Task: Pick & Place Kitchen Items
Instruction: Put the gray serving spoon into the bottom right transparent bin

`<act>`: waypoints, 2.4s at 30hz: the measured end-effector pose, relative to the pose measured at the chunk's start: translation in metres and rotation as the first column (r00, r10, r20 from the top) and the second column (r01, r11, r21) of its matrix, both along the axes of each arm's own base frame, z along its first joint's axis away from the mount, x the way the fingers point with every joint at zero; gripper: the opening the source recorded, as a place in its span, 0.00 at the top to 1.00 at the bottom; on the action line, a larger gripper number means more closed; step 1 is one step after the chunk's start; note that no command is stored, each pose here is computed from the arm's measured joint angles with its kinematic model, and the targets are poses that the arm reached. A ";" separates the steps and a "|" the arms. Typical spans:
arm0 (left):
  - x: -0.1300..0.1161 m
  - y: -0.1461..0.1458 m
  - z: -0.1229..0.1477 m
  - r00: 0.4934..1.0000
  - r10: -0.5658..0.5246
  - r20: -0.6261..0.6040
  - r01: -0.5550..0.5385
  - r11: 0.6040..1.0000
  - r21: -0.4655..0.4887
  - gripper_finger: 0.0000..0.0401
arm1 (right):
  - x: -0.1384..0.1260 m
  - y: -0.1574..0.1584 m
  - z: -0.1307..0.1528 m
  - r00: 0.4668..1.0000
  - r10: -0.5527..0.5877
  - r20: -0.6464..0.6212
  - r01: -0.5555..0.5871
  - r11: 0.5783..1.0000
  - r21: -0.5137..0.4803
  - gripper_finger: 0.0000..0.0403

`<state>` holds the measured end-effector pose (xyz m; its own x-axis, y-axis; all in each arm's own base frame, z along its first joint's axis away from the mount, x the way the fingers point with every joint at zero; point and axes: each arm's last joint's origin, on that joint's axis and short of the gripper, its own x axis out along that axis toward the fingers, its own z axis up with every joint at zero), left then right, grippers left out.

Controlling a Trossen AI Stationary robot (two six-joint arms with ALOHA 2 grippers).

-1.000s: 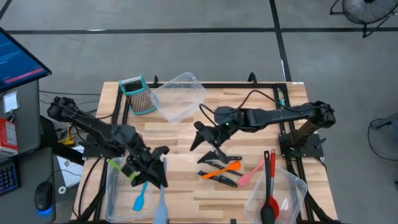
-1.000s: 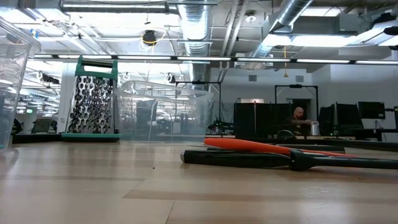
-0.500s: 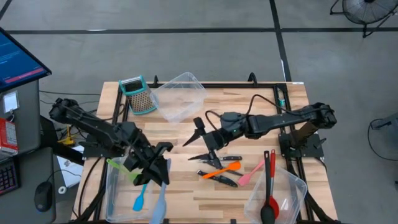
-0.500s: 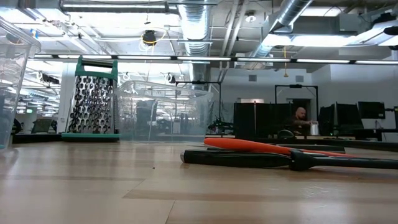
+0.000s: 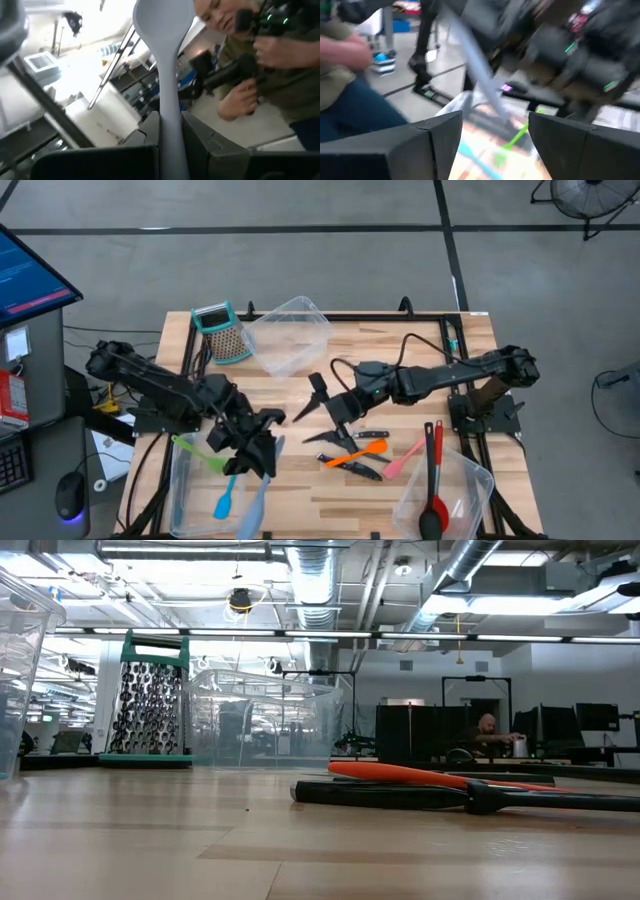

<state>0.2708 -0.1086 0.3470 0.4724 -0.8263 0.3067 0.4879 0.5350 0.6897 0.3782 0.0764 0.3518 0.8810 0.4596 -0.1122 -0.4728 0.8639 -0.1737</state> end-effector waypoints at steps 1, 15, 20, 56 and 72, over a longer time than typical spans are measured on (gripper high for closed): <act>0.000 0.000 0.001 1.000 -0.008 0.001 0.008 1.000 -0.010 0.93 | 0.000 -0.001 -0.002 1.000 0.008 -0.019 -0.008 1.000 0.000 0.45; 0.001 0.008 0.004 0.999 -0.002 0.035 0.003 1.000 -0.019 0.93 | 0.002 -0.008 0.002 0.999 0.034 -0.003 -0.034 0.997 0.063 0.45; 0.000 0.009 0.005 0.998 -0.022 0.060 0.023 1.000 -0.013 0.93 | 0.002 -0.009 0.002 0.999 0.033 -0.001 -0.033 0.998 0.062 0.45; 0.046 0.014 -0.008 1.000 -0.020 0.007 0.020 0.999 -0.032 0.93 | 0.002 -0.032 -0.013 0.980 0.035 -0.198 -0.010 0.992 0.123 0.45; 0.043 0.027 -0.001 0.998 -0.064 0.002 0.064 0.997 -0.048 0.93 | 0.002 -0.041 -0.012 0.983 0.066 -0.172 -0.048 0.993 0.107 0.45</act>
